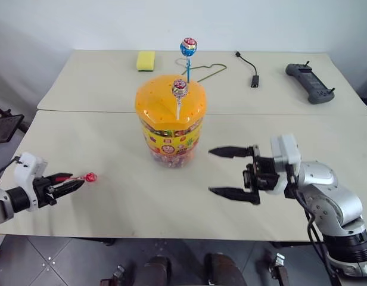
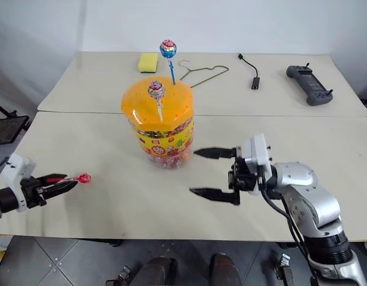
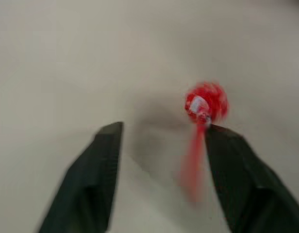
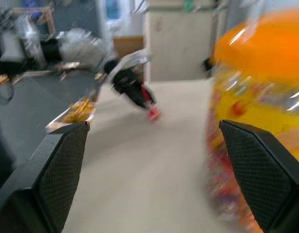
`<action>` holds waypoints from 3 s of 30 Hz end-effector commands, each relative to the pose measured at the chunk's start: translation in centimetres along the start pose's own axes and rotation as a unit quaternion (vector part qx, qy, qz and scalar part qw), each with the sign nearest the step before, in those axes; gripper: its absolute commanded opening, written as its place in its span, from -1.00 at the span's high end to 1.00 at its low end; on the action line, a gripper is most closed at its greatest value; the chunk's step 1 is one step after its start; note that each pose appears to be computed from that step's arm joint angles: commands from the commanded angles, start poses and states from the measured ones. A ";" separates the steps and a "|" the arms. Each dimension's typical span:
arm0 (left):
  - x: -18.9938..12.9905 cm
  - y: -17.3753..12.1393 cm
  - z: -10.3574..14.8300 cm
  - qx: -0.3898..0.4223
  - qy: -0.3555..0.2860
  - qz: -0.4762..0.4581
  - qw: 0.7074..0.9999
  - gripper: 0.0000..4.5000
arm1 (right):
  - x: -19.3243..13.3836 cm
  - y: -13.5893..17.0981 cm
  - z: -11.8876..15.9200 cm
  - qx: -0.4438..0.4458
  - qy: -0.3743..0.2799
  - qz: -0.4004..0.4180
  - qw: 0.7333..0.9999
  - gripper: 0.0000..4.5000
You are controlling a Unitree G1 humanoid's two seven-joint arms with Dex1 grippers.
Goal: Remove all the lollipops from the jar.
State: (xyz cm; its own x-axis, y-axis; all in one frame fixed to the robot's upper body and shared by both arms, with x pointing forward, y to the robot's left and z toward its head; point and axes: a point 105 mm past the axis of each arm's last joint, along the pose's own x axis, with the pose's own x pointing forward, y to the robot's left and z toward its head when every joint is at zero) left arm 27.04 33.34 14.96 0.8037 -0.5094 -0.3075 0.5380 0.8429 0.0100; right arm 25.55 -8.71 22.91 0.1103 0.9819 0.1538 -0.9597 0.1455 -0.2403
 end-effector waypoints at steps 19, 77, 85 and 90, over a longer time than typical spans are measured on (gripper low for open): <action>-0.8 -8.8 13.9 -0.029 -0.333 -0.310 0.890 -0.42 | 8.7 -3.2 4.8 -0.081 -0.031 -0.041 0.995 -0.27; -1.1 -7.3 11.8 -0.096 -0.406 -0.238 0.877 -0.42 | 5.7 -11.3 6.3 -0.003 -0.013 -0.121 0.993 -0.21; -0.5 -7.9 11.6 -0.096 -0.400 -0.243 0.878 -0.42 | 8.4 -10.5 6.4 0.012 -0.024 -0.066 0.997 0.23; -0.5 -8.3 12.0 -0.086 -0.405 -0.250 0.875 -0.42 | 8.0 -10.9 8.3 0.003 -0.080 -0.071 0.994 0.85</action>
State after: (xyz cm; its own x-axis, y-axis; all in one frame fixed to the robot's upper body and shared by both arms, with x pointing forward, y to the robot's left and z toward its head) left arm 25.80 24.92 25.36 0.4700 -0.7054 0.5306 0.8727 0.4616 -0.1593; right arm 35.71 -2.99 31.74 0.2517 0.9387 0.2354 -0.9486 0.2875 -0.1321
